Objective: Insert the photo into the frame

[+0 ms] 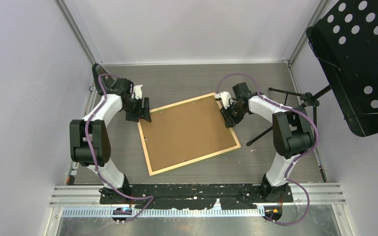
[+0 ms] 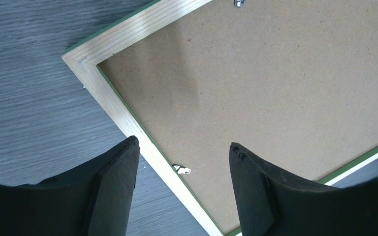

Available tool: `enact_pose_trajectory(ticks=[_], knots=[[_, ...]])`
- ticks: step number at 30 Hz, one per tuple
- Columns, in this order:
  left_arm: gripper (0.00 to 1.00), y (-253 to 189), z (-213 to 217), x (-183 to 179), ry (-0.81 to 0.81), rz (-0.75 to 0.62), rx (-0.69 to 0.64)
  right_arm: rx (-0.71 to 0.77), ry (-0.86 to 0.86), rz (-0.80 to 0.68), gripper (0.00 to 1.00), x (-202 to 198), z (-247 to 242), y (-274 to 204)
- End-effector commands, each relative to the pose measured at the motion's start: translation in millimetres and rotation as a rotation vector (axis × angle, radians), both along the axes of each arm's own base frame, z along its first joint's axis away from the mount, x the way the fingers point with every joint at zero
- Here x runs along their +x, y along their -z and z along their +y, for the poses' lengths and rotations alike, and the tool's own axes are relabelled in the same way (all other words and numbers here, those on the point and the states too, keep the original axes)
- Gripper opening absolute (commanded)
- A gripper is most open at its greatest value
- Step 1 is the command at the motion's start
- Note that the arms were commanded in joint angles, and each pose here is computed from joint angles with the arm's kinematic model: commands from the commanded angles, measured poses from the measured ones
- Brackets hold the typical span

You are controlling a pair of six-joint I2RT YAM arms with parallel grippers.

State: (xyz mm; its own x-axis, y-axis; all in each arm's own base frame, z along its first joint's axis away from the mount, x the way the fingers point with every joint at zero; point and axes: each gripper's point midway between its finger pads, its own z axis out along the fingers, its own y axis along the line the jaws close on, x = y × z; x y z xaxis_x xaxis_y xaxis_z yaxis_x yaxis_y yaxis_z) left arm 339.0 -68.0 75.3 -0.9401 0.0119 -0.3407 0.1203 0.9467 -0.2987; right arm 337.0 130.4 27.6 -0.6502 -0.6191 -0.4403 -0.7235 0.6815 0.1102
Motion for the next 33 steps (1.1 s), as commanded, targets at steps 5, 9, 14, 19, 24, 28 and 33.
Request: enact_pose_trajectory(ticks=[5,9,14,19,24,28,33], knots=[[0.69,-14.4,-0.4,6.6,0.013,-0.045,-0.017,0.005,-0.028,-0.118,0.46,26.4,3.1,-27.3],[0.72,-17.2,-1.7,5.6,0.018,-0.053,-0.023,0.03,-0.007,-0.111,0.63,21.8,4.2,-34.3],[0.95,-21.0,-6.0,4.3,0.029,-0.066,-0.045,0.052,-0.002,-0.138,0.67,13.6,1.9,-50.5],[1.0,-24.7,-10.6,2.3,0.045,-0.074,-0.069,0.086,-0.065,-0.154,0.7,-3.4,4.9,-64.4],[1.0,-28.1,-12.4,2.5,0.058,-0.087,-0.074,0.116,-0.2,-0.169,0.7,-31.7,7.0,-72.8],[1.0,-31.4,-14.0,3.9,0.08,-0.098,-0.062,0.136,-0.322,-0.171,0.7,-62.1,9.5,-75.6],[1.0,-34.6,-15.2,6.3,0.112,-0.115,-0.054,0.074,-0.472,-0.2,0.7,-97.9,11.0,-64.4]])
